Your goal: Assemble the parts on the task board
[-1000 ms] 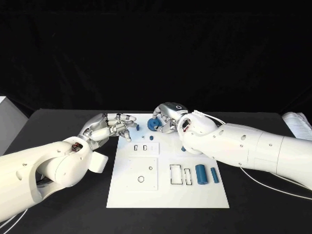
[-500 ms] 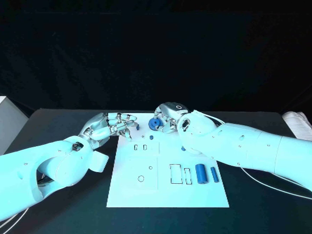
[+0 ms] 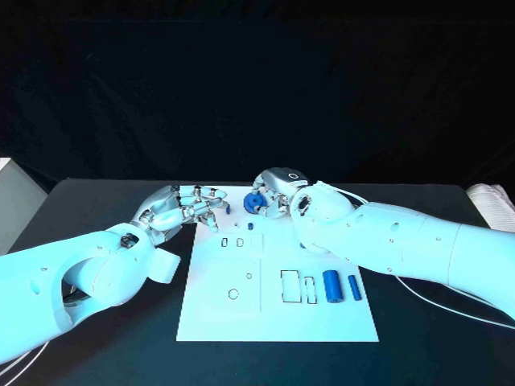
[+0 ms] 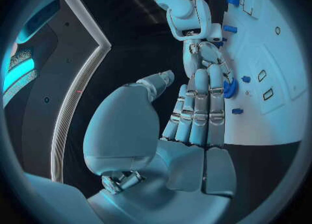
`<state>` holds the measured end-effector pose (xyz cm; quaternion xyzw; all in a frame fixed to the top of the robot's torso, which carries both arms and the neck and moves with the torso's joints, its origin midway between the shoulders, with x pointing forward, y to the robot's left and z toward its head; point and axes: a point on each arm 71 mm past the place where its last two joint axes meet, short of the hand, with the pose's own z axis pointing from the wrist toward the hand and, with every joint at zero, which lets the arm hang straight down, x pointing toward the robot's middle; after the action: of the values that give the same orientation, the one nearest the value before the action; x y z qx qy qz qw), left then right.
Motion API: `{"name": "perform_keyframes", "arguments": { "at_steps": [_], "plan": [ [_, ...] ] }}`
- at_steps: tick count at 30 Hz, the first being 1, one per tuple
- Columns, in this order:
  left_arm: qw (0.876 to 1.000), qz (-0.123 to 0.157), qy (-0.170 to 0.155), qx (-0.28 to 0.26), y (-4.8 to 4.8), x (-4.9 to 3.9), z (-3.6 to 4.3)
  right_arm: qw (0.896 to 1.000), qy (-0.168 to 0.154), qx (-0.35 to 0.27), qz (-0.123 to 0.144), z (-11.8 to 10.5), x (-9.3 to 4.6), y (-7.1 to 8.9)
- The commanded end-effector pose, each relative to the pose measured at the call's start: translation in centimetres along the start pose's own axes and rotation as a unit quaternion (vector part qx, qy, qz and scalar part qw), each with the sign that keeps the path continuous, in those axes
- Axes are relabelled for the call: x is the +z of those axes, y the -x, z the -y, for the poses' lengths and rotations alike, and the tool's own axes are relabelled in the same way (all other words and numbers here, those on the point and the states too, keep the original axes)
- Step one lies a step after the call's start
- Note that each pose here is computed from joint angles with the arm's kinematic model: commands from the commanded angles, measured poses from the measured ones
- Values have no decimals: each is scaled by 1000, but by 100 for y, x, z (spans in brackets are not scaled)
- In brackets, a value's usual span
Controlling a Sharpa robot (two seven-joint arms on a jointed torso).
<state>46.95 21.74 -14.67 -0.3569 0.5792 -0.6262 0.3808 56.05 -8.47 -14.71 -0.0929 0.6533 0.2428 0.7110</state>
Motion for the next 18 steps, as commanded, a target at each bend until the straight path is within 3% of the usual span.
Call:
{"name": "perform_keyframes", "arguments": {
  "at_steps": [1,18],
  "plan": [
    [1000,-11,-4,-4,-27,6,7,1000,-1,-3,5,-9,4,-2],
    [1000,-12,-3,-4,-29,15,3,1000,-5,-3,0,0,26,-16]
  ]
}}
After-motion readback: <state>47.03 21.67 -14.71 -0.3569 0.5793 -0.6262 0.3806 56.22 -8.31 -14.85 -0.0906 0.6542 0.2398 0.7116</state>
